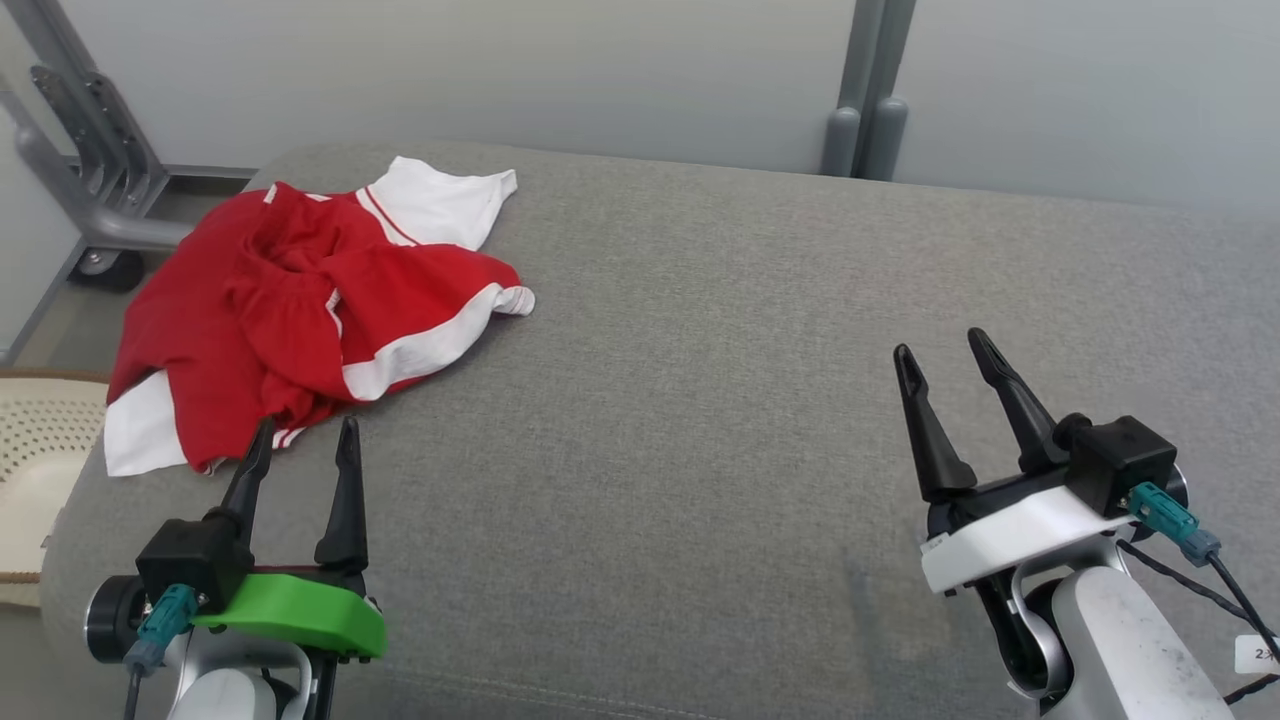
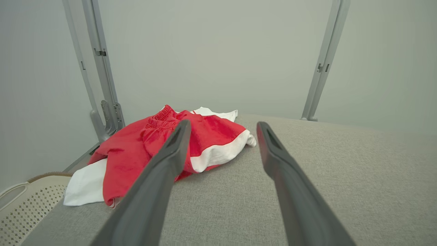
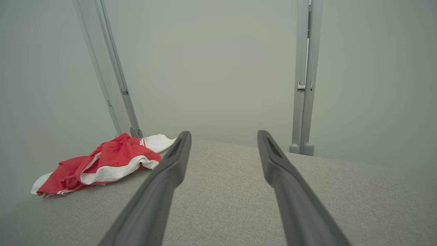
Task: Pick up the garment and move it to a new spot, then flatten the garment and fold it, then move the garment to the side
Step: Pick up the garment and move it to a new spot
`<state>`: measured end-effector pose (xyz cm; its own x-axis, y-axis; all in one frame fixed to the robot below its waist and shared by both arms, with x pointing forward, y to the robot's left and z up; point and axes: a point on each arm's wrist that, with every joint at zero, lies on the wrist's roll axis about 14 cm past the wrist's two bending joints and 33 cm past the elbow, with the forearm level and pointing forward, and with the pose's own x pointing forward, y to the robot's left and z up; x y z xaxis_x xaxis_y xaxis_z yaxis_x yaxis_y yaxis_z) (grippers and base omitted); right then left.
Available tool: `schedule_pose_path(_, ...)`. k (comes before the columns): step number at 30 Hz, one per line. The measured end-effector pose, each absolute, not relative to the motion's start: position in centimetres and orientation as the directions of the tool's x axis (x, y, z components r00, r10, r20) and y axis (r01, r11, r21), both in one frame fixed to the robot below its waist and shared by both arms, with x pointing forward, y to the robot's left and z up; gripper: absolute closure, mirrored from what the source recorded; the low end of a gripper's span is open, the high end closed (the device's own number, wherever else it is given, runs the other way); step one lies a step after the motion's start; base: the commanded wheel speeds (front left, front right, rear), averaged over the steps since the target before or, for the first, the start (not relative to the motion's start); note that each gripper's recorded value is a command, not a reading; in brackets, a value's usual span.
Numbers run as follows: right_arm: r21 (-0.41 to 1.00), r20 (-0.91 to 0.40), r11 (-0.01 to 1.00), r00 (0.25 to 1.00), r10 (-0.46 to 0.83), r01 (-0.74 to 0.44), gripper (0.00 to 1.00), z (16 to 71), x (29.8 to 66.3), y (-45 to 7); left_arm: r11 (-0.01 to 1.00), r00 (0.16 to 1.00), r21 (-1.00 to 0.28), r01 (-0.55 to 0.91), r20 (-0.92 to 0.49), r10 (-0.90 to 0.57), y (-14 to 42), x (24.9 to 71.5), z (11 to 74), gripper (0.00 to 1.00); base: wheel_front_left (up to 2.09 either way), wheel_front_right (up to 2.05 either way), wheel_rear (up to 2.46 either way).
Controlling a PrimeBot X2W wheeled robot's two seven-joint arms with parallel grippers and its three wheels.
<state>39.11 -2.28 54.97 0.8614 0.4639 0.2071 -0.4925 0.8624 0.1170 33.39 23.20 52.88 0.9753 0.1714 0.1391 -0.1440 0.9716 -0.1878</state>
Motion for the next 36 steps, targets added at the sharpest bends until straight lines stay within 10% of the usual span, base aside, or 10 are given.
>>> schedule_pose_path(36, 0.126, 0.189, 0.645, 0.657, 0.730, -0.754, 0.00, 54.4, 36.3, 8.7, 0.876, 0.872, -0.204, -0.438, 0.139, 0.468, 31.7, 25.3, 52.8, 0.00, 0.00, 0.00, 0.00)
